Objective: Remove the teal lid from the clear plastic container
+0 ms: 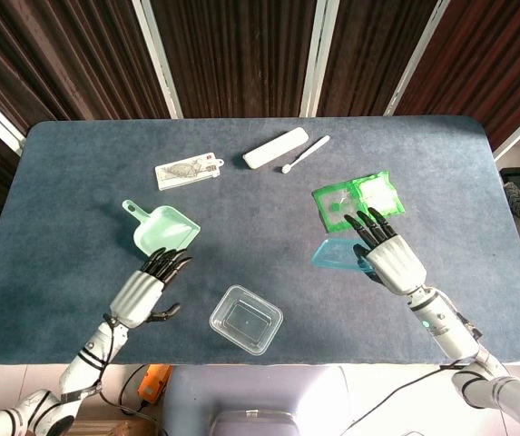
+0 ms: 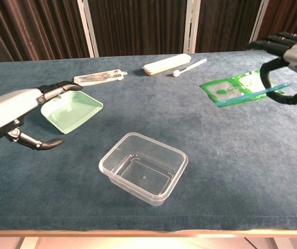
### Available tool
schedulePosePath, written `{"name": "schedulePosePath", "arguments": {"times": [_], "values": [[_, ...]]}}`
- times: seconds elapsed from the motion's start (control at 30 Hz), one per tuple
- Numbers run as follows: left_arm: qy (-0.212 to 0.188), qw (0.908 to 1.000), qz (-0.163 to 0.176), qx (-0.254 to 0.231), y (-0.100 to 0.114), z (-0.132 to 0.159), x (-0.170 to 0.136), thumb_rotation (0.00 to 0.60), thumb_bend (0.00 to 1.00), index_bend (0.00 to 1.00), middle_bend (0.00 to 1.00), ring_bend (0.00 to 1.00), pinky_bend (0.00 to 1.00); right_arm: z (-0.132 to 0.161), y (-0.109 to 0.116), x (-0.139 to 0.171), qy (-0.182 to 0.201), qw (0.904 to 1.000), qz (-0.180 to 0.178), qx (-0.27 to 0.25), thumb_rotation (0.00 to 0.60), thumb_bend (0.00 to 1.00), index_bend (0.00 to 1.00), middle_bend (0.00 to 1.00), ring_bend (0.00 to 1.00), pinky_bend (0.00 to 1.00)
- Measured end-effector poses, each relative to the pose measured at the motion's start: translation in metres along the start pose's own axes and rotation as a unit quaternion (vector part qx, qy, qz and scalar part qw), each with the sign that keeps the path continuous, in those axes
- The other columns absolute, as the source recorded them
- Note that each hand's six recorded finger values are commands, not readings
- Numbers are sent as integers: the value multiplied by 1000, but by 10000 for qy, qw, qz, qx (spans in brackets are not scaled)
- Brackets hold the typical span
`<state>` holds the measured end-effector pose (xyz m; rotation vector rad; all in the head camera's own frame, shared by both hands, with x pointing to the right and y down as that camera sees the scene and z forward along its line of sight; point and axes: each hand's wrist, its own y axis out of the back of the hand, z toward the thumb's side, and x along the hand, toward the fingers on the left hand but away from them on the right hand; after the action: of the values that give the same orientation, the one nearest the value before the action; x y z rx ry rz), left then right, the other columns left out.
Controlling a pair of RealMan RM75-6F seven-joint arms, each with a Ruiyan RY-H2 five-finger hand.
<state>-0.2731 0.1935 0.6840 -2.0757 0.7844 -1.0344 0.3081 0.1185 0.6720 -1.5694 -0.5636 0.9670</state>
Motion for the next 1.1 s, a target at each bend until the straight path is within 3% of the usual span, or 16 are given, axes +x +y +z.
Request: {"name": "schedulePosePath", "arguments": {"times": [0.1, 0.2, 0.43, 0.57, 0.77, 0.87, 0.97, 1.1], "values": [[391, 9991, 17, 164, 4, -23, -9, 600, 291, 0, 0, 0, 0, 7, -24, 7, 6, 9993, 379, 6, 600, 658, 399, 124, 0, 0], [718, 9972, 55, 197, 7, -44, -19, 600, 291, 0, 0, 0, 0, 18, -36, 12, 85, 9985, 542, -95, 600, 516, 265, 97, 0, 0], [955, 9951, 173, 208, 17, -64, -30, 600, 291, 0, 0, 0, 0, 28, -36, 19, 201, 9972, 647, -314, 600, 256, 71, 20, 0, 0], [985, 9948, 171, 200, 19, -67, -35, 600, 291, 0, 0, 0, 0, 29, -31, 27, 222, 9959, 789, -372, 600, 177, 4, 0, 0, 0], [1181, 9925, -96, 293, 27, -75, -55, 600, 293, 0, 0, 0, 0, 17, -21, 55, 113, 9905, 1344, -281, 600, 98, 0, 0, 0, 0], [1431, 9886, -262, 390, 37, -80, -74, 600, 298, 0, 0, 0, 0, 6, -6, 76, -121, 9872, 1561, -314, 600, 97, 0, 0, 0, 0], [1784, 9815, -253, 653, 52, -89, -104, 600, 315, 0, 0, 0, 0, -12, 19, 103, -626, 9845, 1616, -267, 600, 97, 0, 0, 0, 0], [2226, 9711, 104, 850, 67, -95, -142, 600, 324, 0, 0, 0, 0, -44, 55, 149, -1796, 9746, 1337, 13, 600, 97, 0, 0, 0, 0]]}}
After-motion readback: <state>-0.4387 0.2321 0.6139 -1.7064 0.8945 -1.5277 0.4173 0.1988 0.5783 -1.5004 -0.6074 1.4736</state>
